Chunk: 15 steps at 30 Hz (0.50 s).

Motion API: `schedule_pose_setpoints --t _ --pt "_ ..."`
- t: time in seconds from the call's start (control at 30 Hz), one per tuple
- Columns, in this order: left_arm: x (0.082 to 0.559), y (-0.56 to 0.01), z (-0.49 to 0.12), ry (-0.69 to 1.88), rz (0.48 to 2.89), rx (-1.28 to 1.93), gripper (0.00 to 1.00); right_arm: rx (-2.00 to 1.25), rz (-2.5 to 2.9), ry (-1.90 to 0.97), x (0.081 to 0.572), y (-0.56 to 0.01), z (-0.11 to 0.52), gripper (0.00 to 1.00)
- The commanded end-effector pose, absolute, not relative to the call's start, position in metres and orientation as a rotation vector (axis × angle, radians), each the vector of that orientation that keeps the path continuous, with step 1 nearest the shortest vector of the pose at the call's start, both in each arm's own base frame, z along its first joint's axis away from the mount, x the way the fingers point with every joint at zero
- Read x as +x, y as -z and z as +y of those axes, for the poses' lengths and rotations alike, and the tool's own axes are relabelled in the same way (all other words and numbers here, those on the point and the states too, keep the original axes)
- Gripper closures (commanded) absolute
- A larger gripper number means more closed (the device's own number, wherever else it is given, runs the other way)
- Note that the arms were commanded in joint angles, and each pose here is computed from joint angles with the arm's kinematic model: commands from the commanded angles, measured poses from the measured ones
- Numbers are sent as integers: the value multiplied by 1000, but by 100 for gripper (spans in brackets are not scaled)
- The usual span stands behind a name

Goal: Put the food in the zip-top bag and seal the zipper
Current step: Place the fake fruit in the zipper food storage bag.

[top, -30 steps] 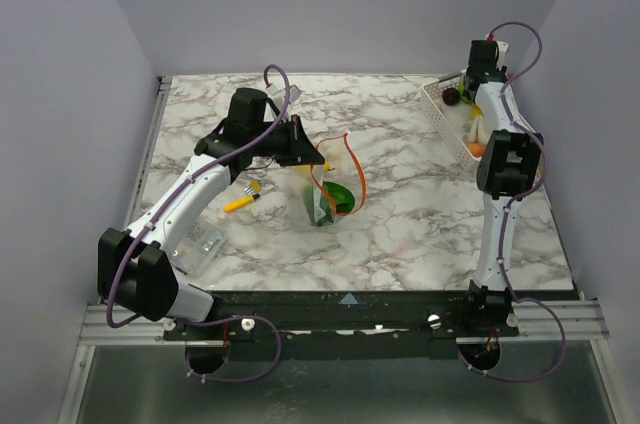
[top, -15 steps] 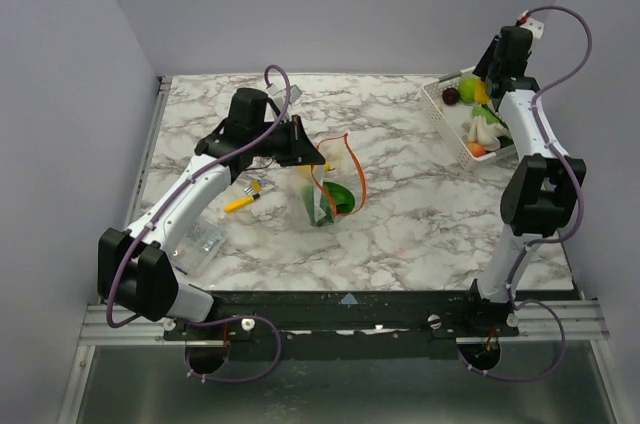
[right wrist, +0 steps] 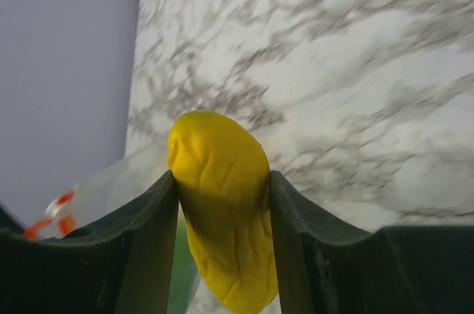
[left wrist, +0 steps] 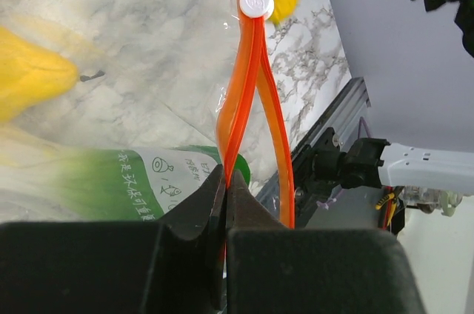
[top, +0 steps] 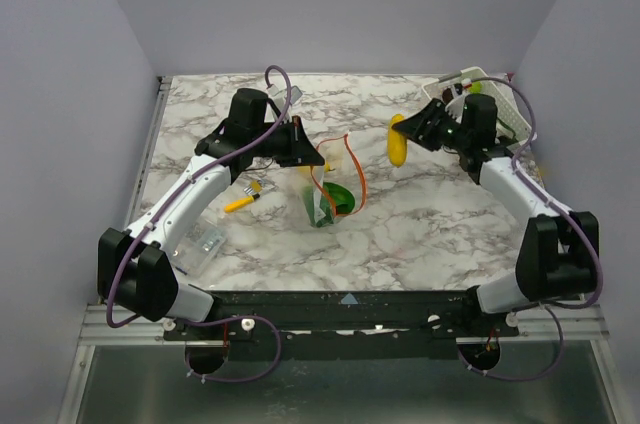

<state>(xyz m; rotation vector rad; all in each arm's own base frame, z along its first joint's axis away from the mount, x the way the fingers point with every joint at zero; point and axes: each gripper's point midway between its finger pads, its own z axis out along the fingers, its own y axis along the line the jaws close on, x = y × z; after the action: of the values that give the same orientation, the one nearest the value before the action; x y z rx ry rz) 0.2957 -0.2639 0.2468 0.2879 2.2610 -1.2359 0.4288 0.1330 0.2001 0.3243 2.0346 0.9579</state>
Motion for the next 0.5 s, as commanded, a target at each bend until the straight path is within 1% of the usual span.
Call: schedule_pose_setpoints --t 0.0,0.1,0.23,0.37,0.47 --pt "297 -260 -263 1214 2212 319 100 105 2008 -1194 365 -249 186 74" --pt "296 -261 -263 1212 2210 320 100 46 2097 -1254 330 -252 202 74" --pt "295 -265 -263 1220 2198 323 100 1 2144 -1260 298 -268 220 74" --pt "293 -267 -262 1219 2190 324 100 -21 2199 -1334 278 -273 243 73" --pt "293 -267 -263 1218 2188 327 100 -42 2246 -1337 273 -270 261 74"
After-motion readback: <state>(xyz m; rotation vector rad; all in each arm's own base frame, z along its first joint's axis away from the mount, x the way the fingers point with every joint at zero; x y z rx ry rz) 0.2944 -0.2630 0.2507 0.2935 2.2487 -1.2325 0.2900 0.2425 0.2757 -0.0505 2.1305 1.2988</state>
